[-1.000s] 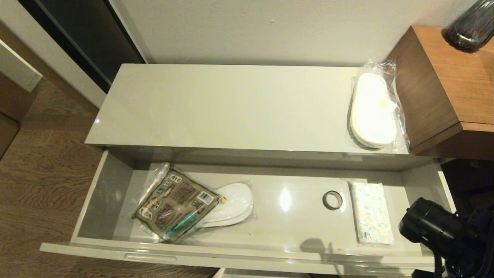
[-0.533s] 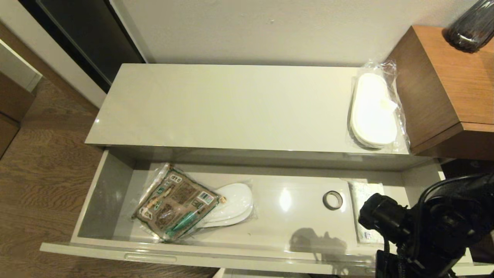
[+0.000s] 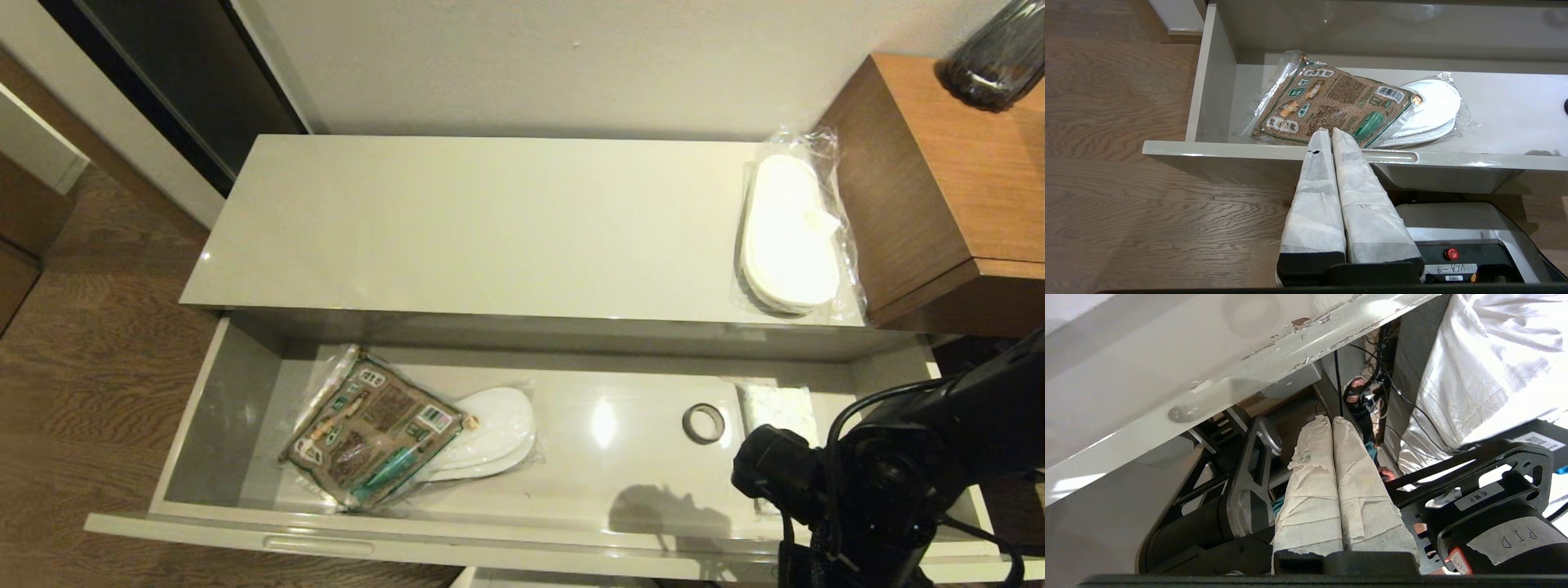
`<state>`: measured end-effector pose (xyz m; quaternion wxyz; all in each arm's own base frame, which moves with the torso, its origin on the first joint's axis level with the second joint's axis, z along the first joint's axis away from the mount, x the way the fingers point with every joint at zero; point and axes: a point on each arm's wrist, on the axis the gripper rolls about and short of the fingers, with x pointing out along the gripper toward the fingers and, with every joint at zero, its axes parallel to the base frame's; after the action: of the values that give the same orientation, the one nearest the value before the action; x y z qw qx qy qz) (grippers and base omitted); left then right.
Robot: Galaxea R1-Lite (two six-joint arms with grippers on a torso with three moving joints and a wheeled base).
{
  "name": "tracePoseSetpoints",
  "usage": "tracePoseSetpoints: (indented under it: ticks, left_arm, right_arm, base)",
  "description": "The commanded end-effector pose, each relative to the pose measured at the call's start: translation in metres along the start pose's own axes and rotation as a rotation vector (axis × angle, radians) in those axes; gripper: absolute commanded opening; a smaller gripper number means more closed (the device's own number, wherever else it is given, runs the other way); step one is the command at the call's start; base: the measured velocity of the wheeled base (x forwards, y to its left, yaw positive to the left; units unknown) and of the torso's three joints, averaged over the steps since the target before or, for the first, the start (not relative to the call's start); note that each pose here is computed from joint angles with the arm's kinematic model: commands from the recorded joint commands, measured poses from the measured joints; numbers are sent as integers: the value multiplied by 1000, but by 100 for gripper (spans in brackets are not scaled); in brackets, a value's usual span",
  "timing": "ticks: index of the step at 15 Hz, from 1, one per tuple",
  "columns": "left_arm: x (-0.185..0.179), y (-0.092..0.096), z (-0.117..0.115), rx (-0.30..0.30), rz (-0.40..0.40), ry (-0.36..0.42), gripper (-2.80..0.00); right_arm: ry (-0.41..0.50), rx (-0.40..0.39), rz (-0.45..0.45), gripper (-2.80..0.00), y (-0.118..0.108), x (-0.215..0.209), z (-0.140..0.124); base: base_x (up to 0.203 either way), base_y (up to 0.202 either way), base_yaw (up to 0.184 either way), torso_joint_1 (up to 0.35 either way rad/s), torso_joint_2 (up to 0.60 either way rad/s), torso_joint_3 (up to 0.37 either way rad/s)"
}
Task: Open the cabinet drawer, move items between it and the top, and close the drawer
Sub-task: Close the drawer
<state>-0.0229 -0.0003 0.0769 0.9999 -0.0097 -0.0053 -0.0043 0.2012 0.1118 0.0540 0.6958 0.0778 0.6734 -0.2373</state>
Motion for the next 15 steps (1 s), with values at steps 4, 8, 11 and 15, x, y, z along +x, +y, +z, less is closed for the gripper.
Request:
tracePoseSetpoints:
  ticks: [4,8,11,15]
  left_arm:
    - [0,0,0,-1,-1,1,-280]
    - [0,0,0,1,1,1,-280]
    - [0,0,0,-1,-1,1,-280]
    - [0,0,0,-1,-1,1,-280]
  right_arm:
    - [-20,33,6,-280,10,0,15]
    - [-70,94,31,-280,23,-4,47]
    - [-89,123,52,-280,24,-6,67]
    - [-158,191,118,-280,29,-32,103]
  base:
    - [0,0,0,0,0,0]
    - [0,0,0,0,0,0]
    - [0,0,0,0,0,0]
    - [0,0,0,0,0,0]
